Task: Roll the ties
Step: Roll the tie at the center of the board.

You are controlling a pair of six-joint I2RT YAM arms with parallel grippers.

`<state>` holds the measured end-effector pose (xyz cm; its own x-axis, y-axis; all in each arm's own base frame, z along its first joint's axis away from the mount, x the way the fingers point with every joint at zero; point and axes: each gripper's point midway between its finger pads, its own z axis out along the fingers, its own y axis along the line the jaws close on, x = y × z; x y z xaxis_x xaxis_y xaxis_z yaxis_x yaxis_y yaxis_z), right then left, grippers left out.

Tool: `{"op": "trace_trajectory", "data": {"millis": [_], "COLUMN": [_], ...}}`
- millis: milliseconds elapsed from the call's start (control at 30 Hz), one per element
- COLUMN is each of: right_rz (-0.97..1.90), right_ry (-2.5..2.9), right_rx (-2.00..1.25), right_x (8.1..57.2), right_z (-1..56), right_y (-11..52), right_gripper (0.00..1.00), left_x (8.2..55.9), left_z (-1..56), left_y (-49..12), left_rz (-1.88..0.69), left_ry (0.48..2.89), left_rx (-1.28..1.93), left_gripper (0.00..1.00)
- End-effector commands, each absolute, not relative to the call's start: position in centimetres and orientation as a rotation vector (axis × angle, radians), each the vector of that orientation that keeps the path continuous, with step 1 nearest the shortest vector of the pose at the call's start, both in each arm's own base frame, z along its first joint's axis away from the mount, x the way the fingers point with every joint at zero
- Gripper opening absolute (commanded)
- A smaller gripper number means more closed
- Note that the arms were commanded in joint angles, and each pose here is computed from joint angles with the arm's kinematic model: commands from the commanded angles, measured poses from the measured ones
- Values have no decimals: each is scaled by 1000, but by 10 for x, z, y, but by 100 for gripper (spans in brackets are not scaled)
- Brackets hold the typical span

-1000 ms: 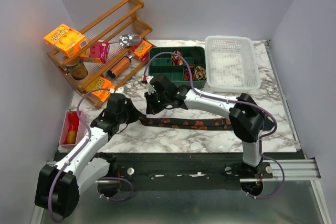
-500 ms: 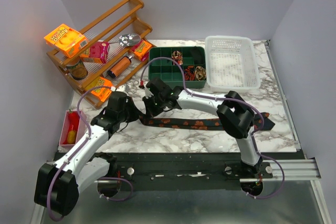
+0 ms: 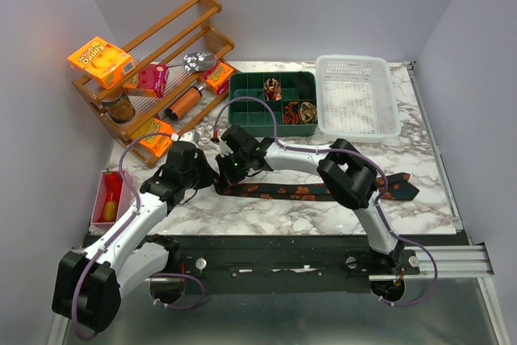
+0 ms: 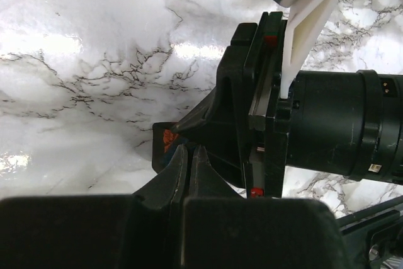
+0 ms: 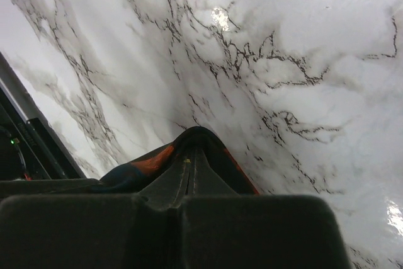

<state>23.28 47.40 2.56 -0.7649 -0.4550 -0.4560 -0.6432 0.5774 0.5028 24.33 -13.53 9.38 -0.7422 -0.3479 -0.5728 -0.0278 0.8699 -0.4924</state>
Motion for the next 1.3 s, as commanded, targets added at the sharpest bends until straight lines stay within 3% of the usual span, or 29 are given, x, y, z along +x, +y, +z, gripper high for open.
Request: {"op": "trace_trajectory", "data": {"millis": [0, 467, 1133, 1267], "right_rz": [987, 799, 525, 516], "right_ry": [2576, 2567, 2614, 2633], "right_rx": [-887, -822, -747, -755], "right_x": [231, 245, 257, 254], "right_z": [6, 74, 61, 54], "right_y": [476, 451, 377, 374], "right_gripper": [1, 3, 3, 3], "left_x": [248, 243, 244, 245], "left_z": [100, 96, 77, 70], "left_y": [-137, -124, -167, -176], "left_rz": [-602, -495, -434, -433], "left_ry": [2325, 2362, 2425, 2438], "left_rx": [-260, -261, -167, -167], "left_gripper": [0, 0, 0, 7]}}
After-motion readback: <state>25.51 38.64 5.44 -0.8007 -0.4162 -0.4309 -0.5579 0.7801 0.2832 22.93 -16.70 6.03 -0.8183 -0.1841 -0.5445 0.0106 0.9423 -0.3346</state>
